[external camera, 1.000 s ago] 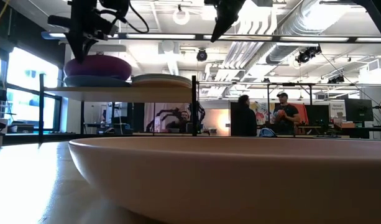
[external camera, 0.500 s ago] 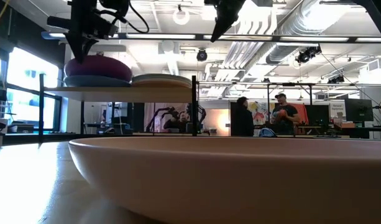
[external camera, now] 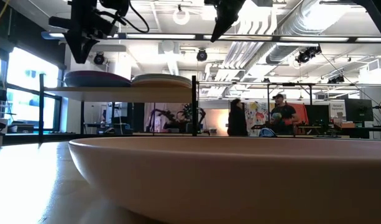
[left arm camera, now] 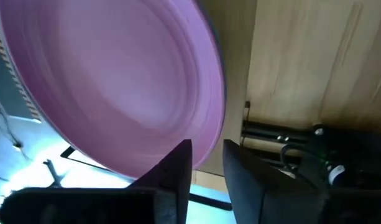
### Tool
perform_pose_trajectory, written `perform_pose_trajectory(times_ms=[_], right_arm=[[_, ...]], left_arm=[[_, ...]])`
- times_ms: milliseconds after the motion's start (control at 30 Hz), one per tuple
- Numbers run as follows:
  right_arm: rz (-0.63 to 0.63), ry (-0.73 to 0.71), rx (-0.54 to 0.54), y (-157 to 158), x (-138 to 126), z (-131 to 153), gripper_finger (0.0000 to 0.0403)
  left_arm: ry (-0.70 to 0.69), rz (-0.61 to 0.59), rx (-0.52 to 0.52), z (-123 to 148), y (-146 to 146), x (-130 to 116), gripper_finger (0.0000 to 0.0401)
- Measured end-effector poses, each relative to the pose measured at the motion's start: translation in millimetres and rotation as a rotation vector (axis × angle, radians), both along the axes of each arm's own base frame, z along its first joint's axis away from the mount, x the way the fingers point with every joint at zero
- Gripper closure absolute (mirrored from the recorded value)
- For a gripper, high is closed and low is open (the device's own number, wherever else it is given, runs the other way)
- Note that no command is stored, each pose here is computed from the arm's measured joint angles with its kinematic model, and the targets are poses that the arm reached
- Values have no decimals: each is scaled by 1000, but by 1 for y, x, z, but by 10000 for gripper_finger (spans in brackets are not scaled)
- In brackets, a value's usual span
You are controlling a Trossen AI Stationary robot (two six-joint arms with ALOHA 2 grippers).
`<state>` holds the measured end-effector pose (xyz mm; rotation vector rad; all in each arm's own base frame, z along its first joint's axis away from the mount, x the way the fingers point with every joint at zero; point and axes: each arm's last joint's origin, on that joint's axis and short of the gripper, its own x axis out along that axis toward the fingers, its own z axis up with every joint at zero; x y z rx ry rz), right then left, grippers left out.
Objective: Place and stack plates onto a shelf
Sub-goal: Stack the dark green plate on top of the violet plate on the shelf
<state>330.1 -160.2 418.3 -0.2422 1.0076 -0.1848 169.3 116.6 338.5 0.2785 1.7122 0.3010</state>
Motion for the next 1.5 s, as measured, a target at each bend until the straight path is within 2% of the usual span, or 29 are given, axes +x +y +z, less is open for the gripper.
perform_pose_trajectory(times_ms=[200, 400, 500, 633, 767, 933, 1033, 1267, 1500], right_arm=[[0, 0, 0, 0, 0, 0, 295], [-24, -5, 21, 0, 0, 0, 295], [-42, 16, 85, 3, -3, -3, 295], [-49, 65, 225, 13, -8, -7, 295], [-61, 146, 364, 32, -11, -12, 295], [-32, 179, 420, 61, 2, -20, 295], [6, 236, 479, 82, 8, -32, 295], [-13, 432, 531, 133, 18, -75, 295], [-53, 611, 537, 188, 15, -114, 295]], left_arm=[[-56, 89, -22, 0, -1, 1, 314], [-170, 183, -168, -2, -6, 4, 314], [-202, 248, -189, -2, -8, 5, 314], [-219, 294, -192, -2, -11, 7, 314], [-269, 318, -265, -2, -18, 12, 314], [-373, 329, -389, -1, -30, 25, 314], [-382, 325, -446, -1, -40, 30, 314], [-298, 234, -478, -2, -72, 34, 314], [-261, 148, -492, -2, -96, 36, 314]])
